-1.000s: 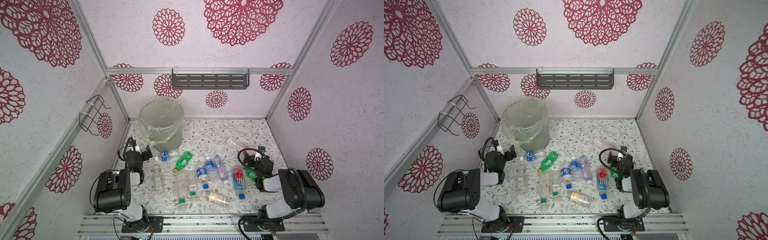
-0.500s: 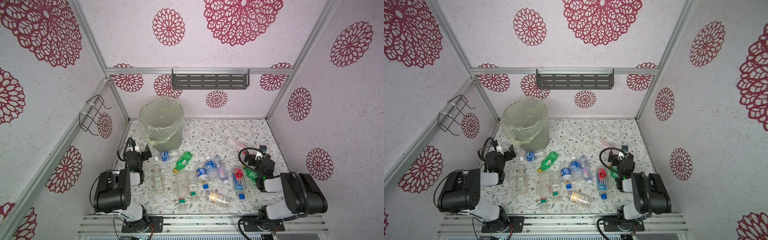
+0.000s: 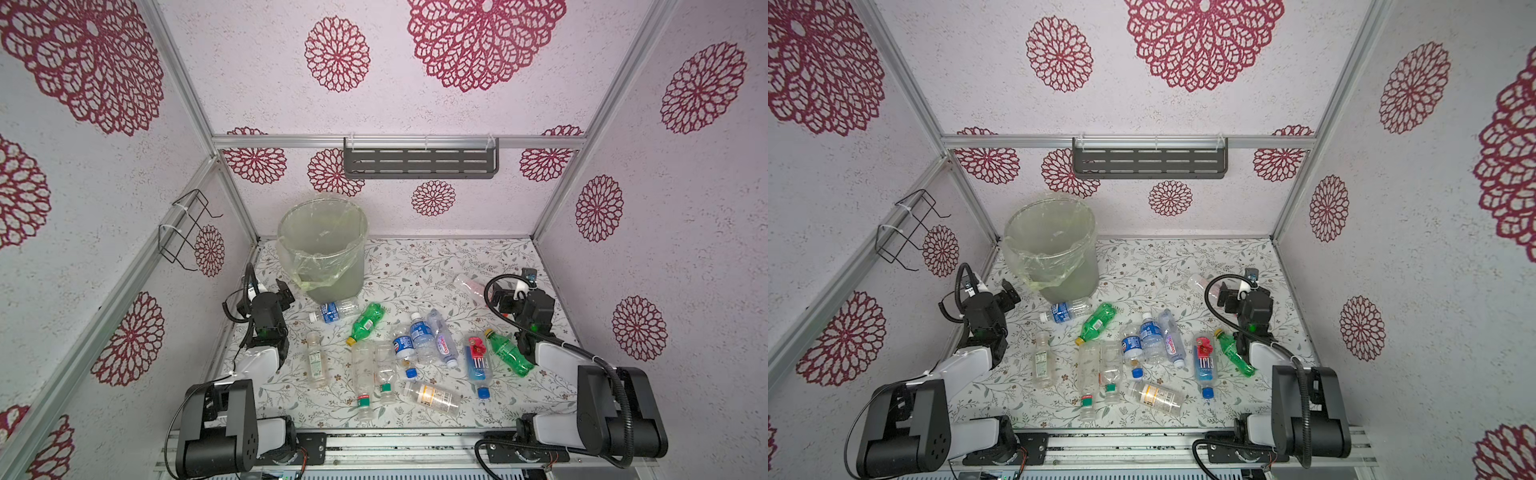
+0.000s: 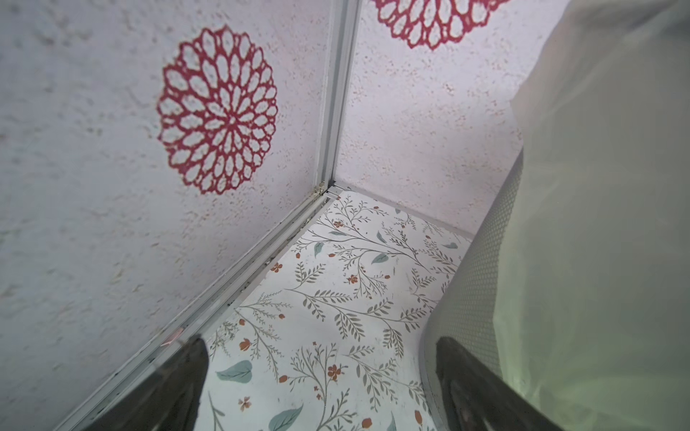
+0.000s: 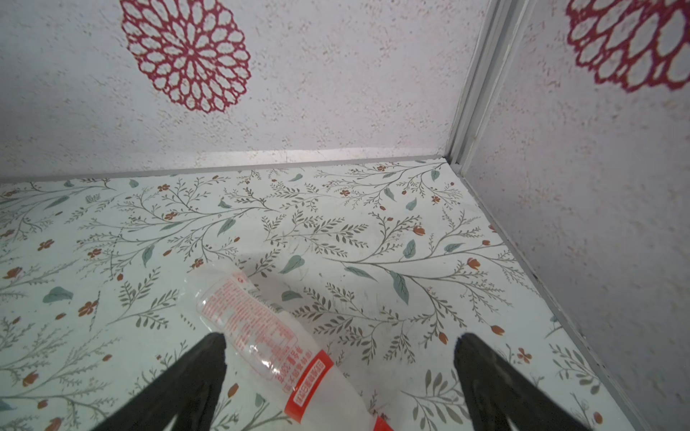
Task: Throw the plastic bottles in the bin
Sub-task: Pick up the plastic bottle from the top-right of the table.
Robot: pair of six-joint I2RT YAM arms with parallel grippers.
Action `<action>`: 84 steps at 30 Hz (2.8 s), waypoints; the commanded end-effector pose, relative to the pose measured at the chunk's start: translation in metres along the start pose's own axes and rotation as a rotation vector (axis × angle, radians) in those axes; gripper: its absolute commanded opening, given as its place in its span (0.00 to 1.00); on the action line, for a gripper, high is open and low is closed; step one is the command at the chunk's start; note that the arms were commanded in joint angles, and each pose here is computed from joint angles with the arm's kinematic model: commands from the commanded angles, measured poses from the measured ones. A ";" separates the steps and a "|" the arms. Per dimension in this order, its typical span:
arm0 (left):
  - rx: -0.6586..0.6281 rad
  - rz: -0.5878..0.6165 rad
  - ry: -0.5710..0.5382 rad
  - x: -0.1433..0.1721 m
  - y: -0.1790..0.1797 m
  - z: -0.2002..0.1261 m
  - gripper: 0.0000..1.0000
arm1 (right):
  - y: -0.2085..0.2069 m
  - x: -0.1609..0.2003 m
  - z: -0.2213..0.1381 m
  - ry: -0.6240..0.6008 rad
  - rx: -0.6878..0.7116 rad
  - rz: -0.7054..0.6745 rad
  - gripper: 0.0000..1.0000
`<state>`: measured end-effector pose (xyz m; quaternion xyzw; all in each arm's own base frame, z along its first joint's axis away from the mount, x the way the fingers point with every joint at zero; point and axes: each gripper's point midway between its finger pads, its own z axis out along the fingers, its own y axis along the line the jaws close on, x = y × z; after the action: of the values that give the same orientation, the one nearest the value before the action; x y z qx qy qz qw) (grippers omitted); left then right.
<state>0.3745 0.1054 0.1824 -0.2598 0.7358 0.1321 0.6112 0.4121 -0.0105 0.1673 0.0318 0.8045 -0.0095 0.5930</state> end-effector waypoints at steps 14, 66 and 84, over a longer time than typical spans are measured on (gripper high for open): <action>-0.104 -0.299 0.240 0.010 0.007 -0.040 0.97 | 0.026 0.024 0.035 0.424 -0.116 0.010 0.99; 0.059 -0.301 0.296 0.039 -0.024 -0.033 0.97 | 0.065 0.100 0.077 0.677 -0.236 -0.178 0.65; 0.047 -0.322 0.290 0.035 -0.022 -0.034 0.97 | 0.100 -0.023 0.057 0.385 -0.344 -0.035 0.49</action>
<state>0.3519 0.0604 0.1462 -0.3676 0.7812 -0.0163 0.5043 0.4728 0.0676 0.1172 -0.0867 0.9251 0.0801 0.3610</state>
